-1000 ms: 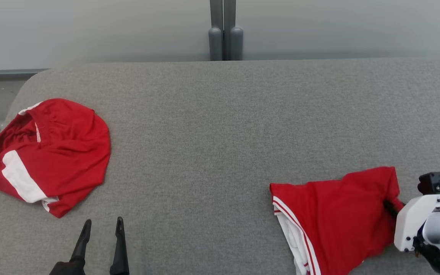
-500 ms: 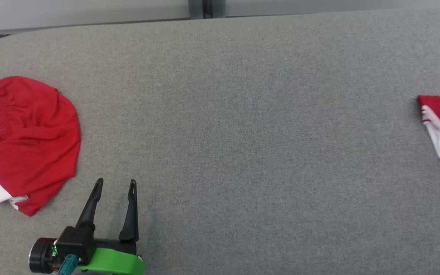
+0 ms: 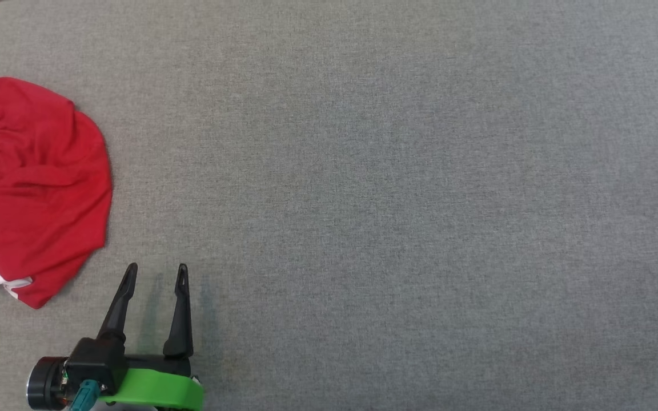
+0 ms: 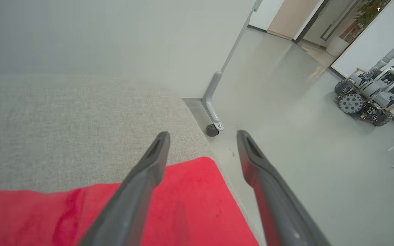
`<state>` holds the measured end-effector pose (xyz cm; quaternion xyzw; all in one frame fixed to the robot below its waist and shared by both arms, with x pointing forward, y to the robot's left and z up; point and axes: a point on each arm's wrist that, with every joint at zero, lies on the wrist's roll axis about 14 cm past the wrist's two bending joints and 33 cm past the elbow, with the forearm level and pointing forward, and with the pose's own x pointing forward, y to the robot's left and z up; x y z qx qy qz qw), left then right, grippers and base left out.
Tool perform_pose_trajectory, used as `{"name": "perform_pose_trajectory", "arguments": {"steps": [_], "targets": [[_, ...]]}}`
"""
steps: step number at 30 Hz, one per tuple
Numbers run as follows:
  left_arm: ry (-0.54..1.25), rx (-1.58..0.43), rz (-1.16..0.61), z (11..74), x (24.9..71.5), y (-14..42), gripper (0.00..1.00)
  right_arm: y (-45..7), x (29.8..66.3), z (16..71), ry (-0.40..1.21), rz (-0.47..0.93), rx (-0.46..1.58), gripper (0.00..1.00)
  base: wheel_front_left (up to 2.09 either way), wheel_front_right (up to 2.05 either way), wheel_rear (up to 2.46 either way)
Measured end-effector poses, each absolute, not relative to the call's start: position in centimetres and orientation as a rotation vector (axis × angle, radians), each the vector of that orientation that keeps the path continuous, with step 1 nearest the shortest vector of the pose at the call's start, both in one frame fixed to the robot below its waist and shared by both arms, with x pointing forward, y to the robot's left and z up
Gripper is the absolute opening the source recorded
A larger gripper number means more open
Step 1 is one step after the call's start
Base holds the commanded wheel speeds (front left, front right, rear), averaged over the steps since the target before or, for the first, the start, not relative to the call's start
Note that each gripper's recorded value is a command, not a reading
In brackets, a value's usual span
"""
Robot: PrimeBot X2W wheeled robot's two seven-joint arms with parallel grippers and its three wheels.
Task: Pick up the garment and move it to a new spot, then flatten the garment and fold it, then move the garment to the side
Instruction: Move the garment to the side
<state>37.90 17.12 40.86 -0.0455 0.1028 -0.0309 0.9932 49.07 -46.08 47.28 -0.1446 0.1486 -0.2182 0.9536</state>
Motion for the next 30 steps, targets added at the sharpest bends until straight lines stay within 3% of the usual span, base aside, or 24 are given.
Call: {"name": "perform_pose_trajectory", "arguments": {"steps": [4,8,17,23,30], "targets": [[0.182,-0.1,-0.023,41.7,37.8,17.9,1.0,-42.2,51.2,49.6,0.168,-0.357,-0.309,1.0,0.0,0.0,0.0],[0.16,-0.11,-0.007,42.5,37.3,18.1,1.0,-38.2,50.6,51.3,0.061,-0.274,-0.324,1.0,0.0,0.0,0.0],[0.107,-0.127,0.032,44.6,34.6,19.0,1.0,-28.6,41.0,51.7,-0.069,-0.119,-0.225,1.0,0.0,0.0,0.0],[0.071,-0.12,0.022,45.8,33.2,19.2,1.0,-24.8,35.1,49.6,-0.032,-0.091,-0.098,1.0,0.0,0.0,0.0],[0.026,-0.123,0.033,47.0,32.7,19.6,1.0,-23.2,31.9,47.9,0.011,-0.073,-0.052,1.0,0.0,0.0,0.0]]}}
